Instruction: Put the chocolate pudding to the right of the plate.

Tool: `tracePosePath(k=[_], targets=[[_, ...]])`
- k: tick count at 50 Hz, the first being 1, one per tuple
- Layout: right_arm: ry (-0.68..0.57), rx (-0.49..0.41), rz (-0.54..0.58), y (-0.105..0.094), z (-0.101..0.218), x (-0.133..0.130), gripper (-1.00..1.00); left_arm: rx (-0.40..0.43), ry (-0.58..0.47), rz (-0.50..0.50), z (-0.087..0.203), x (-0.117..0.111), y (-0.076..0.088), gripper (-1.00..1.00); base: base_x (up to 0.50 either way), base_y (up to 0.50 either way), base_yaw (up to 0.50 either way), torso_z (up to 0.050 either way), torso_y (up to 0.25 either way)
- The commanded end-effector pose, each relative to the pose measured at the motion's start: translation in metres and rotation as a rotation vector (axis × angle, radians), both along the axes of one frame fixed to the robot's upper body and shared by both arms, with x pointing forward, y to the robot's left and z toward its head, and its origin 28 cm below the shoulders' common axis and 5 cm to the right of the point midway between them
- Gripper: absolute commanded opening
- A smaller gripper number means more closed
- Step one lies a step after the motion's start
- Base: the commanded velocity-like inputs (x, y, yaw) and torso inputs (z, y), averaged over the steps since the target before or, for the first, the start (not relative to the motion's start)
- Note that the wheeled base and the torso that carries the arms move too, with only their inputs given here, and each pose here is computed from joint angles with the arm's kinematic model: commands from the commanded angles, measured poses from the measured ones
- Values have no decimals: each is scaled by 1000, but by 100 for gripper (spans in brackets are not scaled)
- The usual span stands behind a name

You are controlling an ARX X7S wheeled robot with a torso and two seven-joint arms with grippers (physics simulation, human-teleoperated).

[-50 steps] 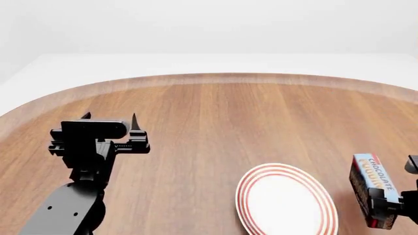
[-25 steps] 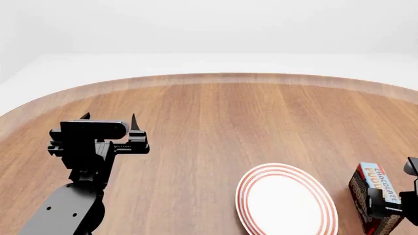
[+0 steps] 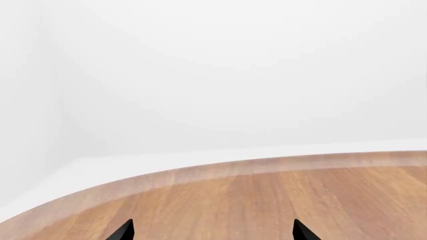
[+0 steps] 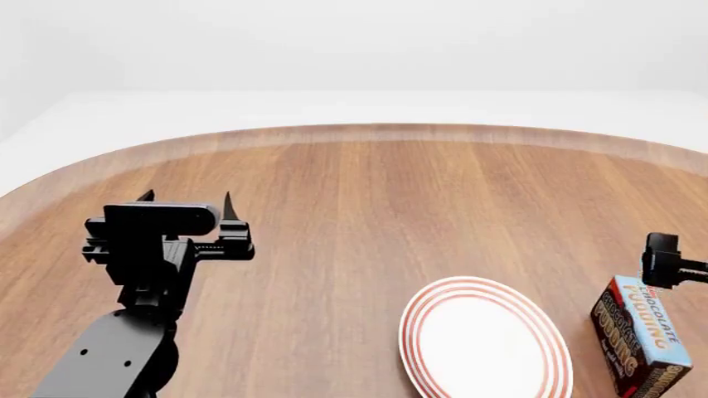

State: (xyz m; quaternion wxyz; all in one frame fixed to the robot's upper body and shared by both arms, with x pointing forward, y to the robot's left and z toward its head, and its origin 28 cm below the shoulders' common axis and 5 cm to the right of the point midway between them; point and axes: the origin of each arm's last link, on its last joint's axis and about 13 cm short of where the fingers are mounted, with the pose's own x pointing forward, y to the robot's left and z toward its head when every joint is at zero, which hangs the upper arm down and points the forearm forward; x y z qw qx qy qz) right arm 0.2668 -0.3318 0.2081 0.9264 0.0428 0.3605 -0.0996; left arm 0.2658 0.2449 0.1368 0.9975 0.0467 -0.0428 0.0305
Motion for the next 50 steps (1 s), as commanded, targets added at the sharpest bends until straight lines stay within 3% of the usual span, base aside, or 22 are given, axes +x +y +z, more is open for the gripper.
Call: tracePosePath(k=[1,4,6,7,12,14,16,17,22,25,26,29,33,43,47,50], targets=[[-176,-2,77,13,44,-5,100,1,-2,-2,1,0,0,100,0,0,0,0,0],[-224,11,117,21,45,-5,100,3,-2,-3,2,1,-1,100,0,0,0,0,0],[-308,-15,145,34,43,-3,100,3,-8,-6,5,1,-2,100,0,0,0,0,0],[-406,-60,105,45,41,1,100,7,-13,-9,8,2,-3,100,0,0,0,0,0],[-621,-15,89,77,46,2,100,20,-36,-23,20,7,-6,100,0,0,0,0,0],[-700,-153,96,91,48,0,100,33,-53,-25,28,11,-7,100,0,0,0,0,0],[-757,-179,112,103,50,-4,100,45,-67,-29,36,13,-7,100,0,0,0,0,0],[-808,-245,137,116,50,-8,100,53,-82,-38,45,15,-9,100,0,0,0,0,0],[-906,-191,201,143,49,-13,100,68,-117,-56,60,19,-14,100,0,0,0,0,0],[-1019,-282,229,154,48,-16,100,67,-146,-58,65,18,-15,100,0,0,0,0,0],[-1047,-305,226,155,48,-16,100,66,-150,-61,66,18,-15,100,0,0,0,0,0],[-1065,-242,224,158,49,-17,100,70,-163,-67,68,18,-16,100,0,0,0,0,0],[-1070,-271,228,159,45,-17,100,72,-175,-69,71,18,-16,100,0,0,0,0,0],[-1102,-241,257,166,38,-20,100,75,-196,-73,76,19,-19,100,0,0,0,0,0],[-1158,-286,258,171,33,-19,100,78,-209,-74,81,19,-20,100,0,0,0,0,0],[-1157,-259,274,174,34,-22,100,78,-220,-77,85,17,-20,100,0,0,0,0,0]])
